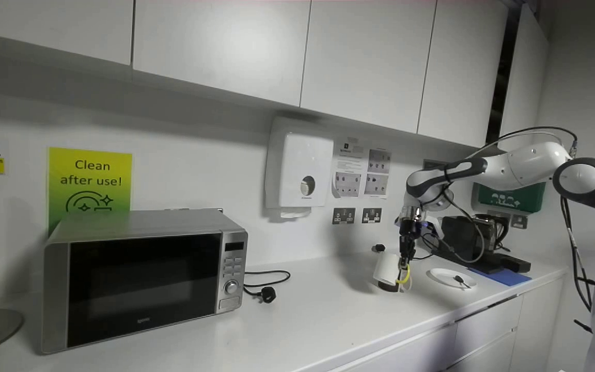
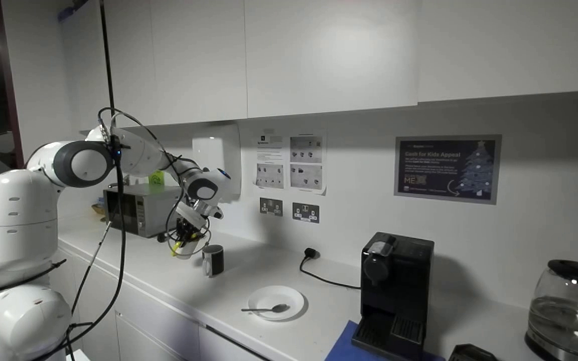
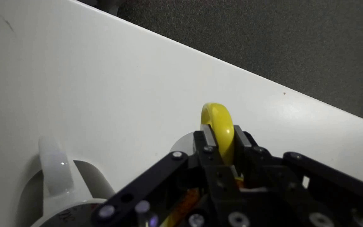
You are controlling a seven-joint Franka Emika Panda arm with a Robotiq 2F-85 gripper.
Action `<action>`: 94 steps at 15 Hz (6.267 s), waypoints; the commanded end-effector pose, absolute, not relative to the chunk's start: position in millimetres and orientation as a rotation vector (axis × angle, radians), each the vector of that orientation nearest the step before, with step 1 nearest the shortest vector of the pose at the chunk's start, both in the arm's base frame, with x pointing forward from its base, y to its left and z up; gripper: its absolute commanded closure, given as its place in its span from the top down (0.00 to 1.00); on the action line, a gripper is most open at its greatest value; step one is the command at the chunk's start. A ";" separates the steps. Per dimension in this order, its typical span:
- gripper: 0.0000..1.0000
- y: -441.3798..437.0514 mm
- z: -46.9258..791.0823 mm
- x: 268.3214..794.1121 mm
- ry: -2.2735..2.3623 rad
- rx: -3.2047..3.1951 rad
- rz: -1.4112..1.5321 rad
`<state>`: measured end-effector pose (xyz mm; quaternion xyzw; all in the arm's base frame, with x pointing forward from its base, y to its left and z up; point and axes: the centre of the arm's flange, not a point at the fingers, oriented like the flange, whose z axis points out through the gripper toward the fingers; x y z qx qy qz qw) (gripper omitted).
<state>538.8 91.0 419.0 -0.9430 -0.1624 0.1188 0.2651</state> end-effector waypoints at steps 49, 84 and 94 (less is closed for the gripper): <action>0.05 -9.4 394.0 571.7 -0.278 -1.928 0.393; 0.05 -24.6 385.8 582.4 -0.204 -1.719 0.384; 0.05 -19.0 391.8 583.6 -0.202 -1.659 0.370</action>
